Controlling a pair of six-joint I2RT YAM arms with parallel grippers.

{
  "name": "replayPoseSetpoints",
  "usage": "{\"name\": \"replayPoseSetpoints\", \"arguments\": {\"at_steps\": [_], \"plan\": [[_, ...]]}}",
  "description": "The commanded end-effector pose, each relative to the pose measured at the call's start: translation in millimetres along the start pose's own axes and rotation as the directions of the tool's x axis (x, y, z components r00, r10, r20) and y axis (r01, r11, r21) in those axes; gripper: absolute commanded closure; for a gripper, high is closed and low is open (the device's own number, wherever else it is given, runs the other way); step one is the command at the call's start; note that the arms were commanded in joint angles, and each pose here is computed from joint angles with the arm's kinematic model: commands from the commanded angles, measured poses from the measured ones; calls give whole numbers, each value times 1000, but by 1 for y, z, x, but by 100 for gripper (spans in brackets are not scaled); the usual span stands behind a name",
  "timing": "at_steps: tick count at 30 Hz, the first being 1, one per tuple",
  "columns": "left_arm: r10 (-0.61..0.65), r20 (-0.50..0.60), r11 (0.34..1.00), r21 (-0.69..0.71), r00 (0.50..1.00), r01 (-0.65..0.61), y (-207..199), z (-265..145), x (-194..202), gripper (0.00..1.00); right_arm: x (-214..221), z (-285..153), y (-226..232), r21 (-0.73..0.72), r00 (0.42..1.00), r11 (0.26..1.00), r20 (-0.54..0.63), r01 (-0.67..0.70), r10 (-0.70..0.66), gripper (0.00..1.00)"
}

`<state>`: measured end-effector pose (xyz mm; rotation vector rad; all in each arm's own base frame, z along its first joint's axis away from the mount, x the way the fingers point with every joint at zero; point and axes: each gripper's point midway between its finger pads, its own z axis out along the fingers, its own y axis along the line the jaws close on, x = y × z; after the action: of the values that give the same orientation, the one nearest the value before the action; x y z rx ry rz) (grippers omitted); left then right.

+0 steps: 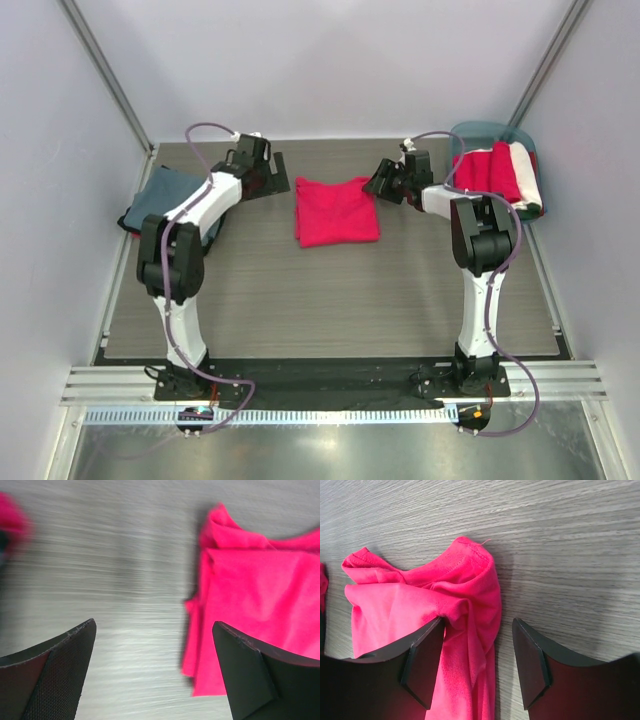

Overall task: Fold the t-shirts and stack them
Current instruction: Fold the tshirt

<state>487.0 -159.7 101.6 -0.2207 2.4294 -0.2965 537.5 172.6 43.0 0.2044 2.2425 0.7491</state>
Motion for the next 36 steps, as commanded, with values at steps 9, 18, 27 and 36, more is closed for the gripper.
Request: {"name": "replayPoseSetpoints", "arguments": {"at_steps": [9,18,27,36], "plan": [[356,57,761,-597,933,-254,91,-74,-45,0,-9,1,13,-60,1000,998,25,-2,3,39],[429,-135,583,-714,893,-388,126,-50,-33,2,-8,0,13,-59,1000,998,19,-8,10,39],[400,-185,511,-768,898,-386,148,-42,-25,6,-4,7,12,-76,1000,997,4,-29,30,43],[354,-201,458,-814,913,-357,168,-44,-25,36,-2,6,18,-104,999,994,2,-39,39,63]]}}
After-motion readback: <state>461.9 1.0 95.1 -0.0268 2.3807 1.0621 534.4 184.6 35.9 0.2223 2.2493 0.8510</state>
